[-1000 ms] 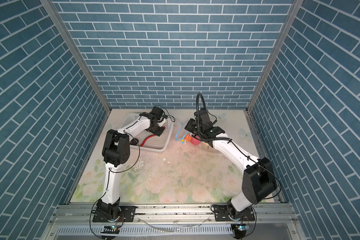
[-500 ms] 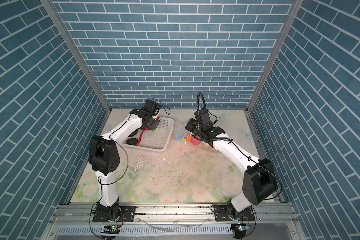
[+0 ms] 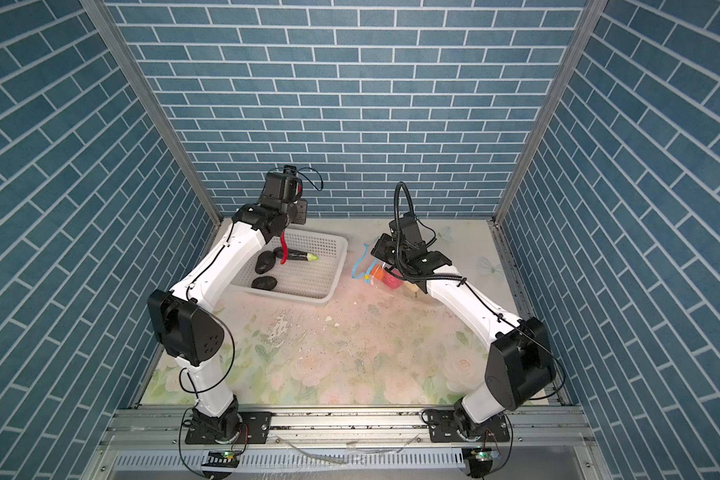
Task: Place the food in the zip-top bag and seal the zipper
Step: 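Lift the red chili out of the basket with the left gripper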
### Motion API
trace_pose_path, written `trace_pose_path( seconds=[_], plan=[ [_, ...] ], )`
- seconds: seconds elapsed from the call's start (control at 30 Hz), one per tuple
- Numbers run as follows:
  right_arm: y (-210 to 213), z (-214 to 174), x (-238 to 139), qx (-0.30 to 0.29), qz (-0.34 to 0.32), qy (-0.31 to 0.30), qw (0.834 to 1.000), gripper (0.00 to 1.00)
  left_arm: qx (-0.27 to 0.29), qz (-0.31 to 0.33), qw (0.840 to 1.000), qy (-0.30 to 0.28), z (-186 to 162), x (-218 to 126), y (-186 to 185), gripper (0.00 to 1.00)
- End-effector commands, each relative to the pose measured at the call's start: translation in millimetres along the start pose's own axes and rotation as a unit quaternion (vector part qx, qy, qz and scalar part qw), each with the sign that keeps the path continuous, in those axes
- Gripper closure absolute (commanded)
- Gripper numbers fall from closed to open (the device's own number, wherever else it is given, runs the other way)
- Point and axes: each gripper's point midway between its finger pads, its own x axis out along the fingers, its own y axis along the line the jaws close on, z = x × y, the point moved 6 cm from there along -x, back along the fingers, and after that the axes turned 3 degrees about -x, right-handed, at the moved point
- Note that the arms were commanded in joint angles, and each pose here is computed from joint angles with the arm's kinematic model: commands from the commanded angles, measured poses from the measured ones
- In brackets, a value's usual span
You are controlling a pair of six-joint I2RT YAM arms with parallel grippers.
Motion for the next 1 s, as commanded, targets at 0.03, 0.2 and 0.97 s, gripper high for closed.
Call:
trace_pose_path(
  seconds=[0.03,0.2,0.97],
  plan=[
    [18,30,-29,-0.007,0.021,-0.048,0.999,0.99,-0.114,-0.104,0.985,-0.075,9,-19,-12,0.98],
    [16,35,-35,-0.001,0.023,-0.055,0.998,0.99,-0.22,-0.187,0.941,-0.177,4,-31,-14,1.0],
    [11,67,-63,0.021,0.041,-0.105,0.993,0.98,-0.288,-0.392,0.812,-0.322,-8,-65,-96,1.0]
  ],
)
